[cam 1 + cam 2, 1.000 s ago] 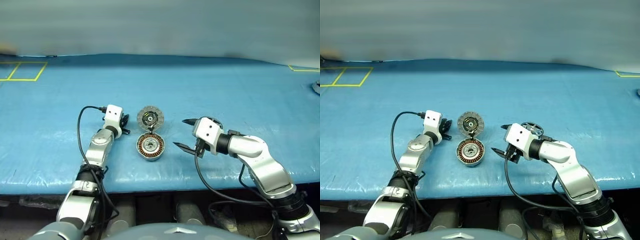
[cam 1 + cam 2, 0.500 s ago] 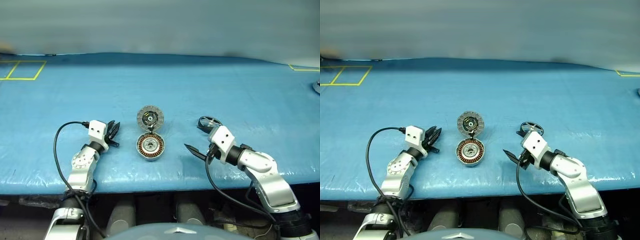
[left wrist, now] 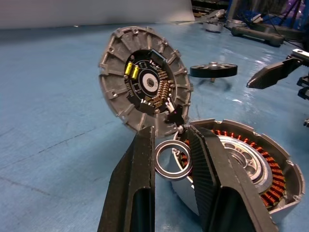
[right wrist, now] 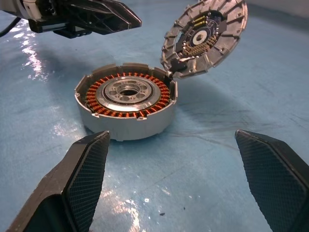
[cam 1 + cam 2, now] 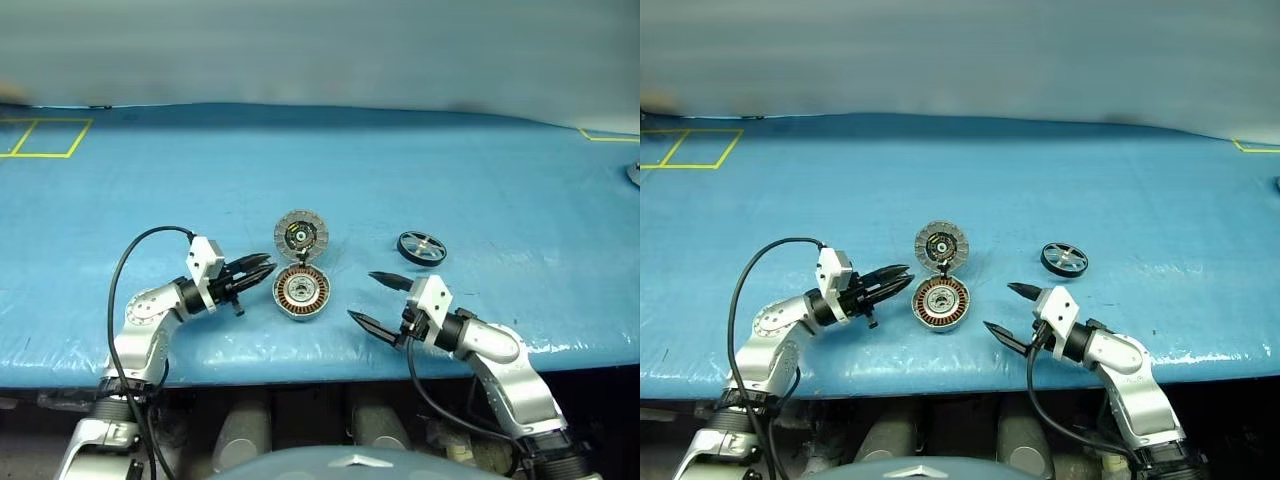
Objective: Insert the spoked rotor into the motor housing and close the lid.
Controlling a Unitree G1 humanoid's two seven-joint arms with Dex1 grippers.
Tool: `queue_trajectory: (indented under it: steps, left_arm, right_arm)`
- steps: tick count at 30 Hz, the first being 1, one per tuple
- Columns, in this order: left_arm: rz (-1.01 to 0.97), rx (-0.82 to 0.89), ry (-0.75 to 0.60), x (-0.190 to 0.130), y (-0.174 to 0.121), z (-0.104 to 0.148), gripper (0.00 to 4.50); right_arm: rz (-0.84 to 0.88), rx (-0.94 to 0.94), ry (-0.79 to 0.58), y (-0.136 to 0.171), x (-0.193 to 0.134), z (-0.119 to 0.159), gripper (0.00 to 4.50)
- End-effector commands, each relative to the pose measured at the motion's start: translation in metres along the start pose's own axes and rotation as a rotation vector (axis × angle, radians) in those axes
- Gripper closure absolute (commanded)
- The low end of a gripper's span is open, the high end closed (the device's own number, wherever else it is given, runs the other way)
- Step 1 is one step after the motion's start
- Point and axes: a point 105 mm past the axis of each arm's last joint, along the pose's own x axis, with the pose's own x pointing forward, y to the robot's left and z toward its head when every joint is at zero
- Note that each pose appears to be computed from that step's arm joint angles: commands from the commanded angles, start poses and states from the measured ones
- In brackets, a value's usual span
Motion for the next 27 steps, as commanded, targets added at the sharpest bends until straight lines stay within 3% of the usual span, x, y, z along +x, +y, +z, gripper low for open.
queue_trajectory:
  steps: [1, 13, 27]
  left_arm:
    - [-0.099, 0.084, 0.035, 0.010, -0.006, 0.009, 3.82]
    - [-0.257, 0.130, 0.142, 0.028, -0.016, -0.003, 3.82]
    - [-0.299, 0.122, 0.148, 0.047, -0.024, -0.012, 3.82]
  right_arm:
    - [0.024, -0.044, -0.045, 0.002, 0.005, 0.010, 0.13]
    - [0.005, -0.044, -0.046, 0.006, 0.012, 0.006, 0.13]
    - [-0.013, -0.068, -0.032, 0.005, 0.012, 0.004, 0.13]
